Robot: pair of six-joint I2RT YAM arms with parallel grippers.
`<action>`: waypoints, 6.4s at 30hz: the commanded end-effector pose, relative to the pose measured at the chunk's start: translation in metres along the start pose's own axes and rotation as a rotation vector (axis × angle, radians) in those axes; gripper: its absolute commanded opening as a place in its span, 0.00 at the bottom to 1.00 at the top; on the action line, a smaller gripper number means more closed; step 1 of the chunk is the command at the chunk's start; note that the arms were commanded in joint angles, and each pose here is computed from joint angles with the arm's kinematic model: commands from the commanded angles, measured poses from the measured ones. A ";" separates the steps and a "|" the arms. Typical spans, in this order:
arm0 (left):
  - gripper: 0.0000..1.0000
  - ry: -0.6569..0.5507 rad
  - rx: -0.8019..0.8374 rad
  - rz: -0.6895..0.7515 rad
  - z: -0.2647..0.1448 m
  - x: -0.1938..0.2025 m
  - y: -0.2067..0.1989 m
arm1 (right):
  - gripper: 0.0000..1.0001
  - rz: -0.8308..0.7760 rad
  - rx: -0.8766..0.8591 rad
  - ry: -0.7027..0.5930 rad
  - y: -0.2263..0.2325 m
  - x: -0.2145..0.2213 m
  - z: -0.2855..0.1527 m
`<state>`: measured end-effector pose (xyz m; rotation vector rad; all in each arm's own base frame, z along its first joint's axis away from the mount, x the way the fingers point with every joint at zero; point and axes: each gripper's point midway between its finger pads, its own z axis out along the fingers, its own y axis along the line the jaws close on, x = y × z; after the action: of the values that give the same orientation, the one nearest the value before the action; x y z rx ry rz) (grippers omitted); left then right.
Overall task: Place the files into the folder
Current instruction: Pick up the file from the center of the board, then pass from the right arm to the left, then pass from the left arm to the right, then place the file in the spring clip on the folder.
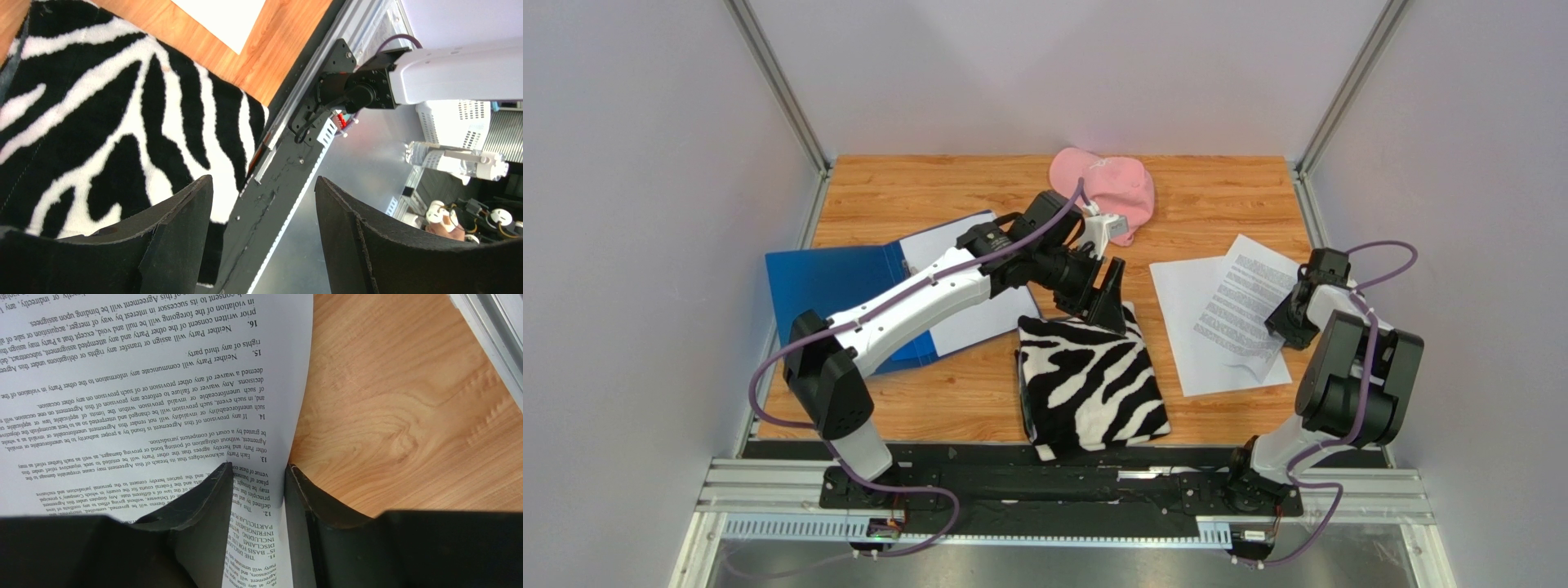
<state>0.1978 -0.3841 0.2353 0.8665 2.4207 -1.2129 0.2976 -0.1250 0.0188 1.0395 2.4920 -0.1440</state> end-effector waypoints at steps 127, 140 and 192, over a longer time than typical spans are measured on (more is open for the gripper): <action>0.57 -0.210 -0.062 0.788 0.112 -0.046 -0.085 | 0.06 0.142 -0.623 -0.245 0.091 -0.114 -0.108; 0.66 -0.550 -0.338 0.249 -0.160 -0.043 0.000 | 0.03 -0.349 -0.909 -0.470 0.229 -0.107 -0.275; 0.69 -0.765 -0.820 0.088 -0.290 0.030 0.072 | 0.00 -0.394 -1.281 0.369 0.540 0.205 -0.142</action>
<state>0.2194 -0.1045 0.3416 0.1789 1.9340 -0.2948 0.4821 0.4326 0.0924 0.0294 2.3302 1.4412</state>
